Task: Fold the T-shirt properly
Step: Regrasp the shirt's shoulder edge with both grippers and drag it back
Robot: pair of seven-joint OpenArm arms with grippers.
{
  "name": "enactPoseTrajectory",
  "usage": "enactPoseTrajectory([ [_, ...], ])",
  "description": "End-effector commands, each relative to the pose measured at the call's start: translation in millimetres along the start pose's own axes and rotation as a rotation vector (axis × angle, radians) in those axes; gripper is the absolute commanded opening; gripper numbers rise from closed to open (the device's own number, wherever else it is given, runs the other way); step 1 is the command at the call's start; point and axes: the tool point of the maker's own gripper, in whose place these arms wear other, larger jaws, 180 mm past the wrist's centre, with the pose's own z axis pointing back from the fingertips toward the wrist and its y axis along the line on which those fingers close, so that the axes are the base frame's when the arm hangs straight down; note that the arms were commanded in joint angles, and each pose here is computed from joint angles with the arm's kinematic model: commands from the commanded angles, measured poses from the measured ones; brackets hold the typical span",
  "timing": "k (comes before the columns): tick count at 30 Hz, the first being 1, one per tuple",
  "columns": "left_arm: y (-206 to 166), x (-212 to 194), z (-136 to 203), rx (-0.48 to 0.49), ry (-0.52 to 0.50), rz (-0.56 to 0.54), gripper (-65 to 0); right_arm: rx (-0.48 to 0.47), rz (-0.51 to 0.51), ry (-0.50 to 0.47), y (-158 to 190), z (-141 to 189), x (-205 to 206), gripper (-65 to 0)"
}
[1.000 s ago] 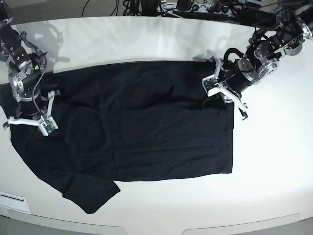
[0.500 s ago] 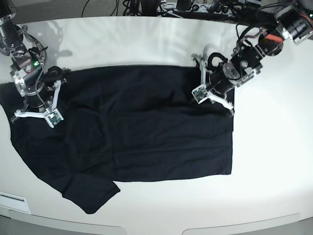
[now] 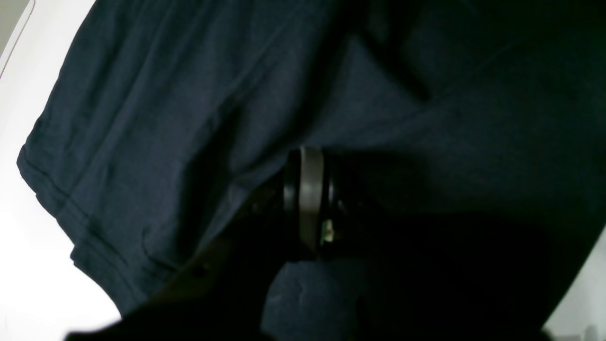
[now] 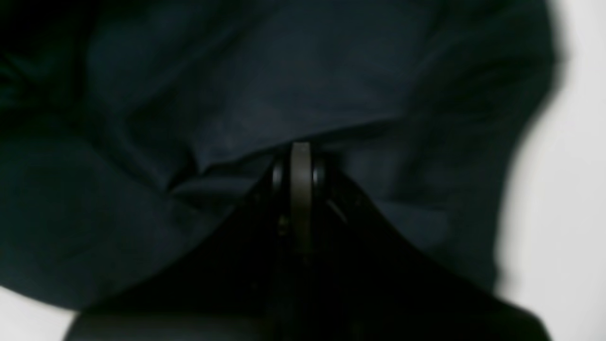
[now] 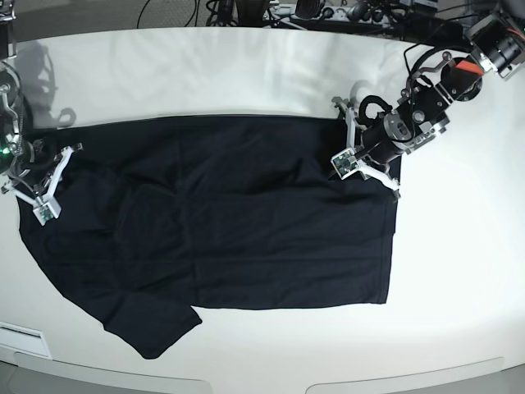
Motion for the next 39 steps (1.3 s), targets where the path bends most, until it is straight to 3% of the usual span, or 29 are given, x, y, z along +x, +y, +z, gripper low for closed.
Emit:
enactPoseTrajectory([
  [1, -3, -32, 6, -0.026, 0.142, -0.021, -65.0, -0.019, 0.0, 0.0, -13, 2, 2, -65.0],
  [5, -1, -40, 11, -0.034, 0.164, -0.03, -65.0, 0.008, -0.04, 0.064, -6, -9, -19, -65.0],
  [11, -12, -53, 29, -0.145, 0.194, -0.025, -65.0, -0.022, -0.065, 0.161, -7, -5, -41, -65.0],
  [18, -2, -57, 49, -0.141, 0.216, -0.063, -65.0, -0.029, -0.048, 0.191, 19, 8, -66, -65.0],
  [28, -61, -66, 83, -0.275, 0.239, -0.104, -65.0, -0.052, 0.053, 0.258, 57, 32, -106, -65.0],
  [39, -68, -72, 110, -0.322, 0.287, -0.129, -65.0, -0.052, 0.045, 0.286, 71, 71, -132, -65.0],
])
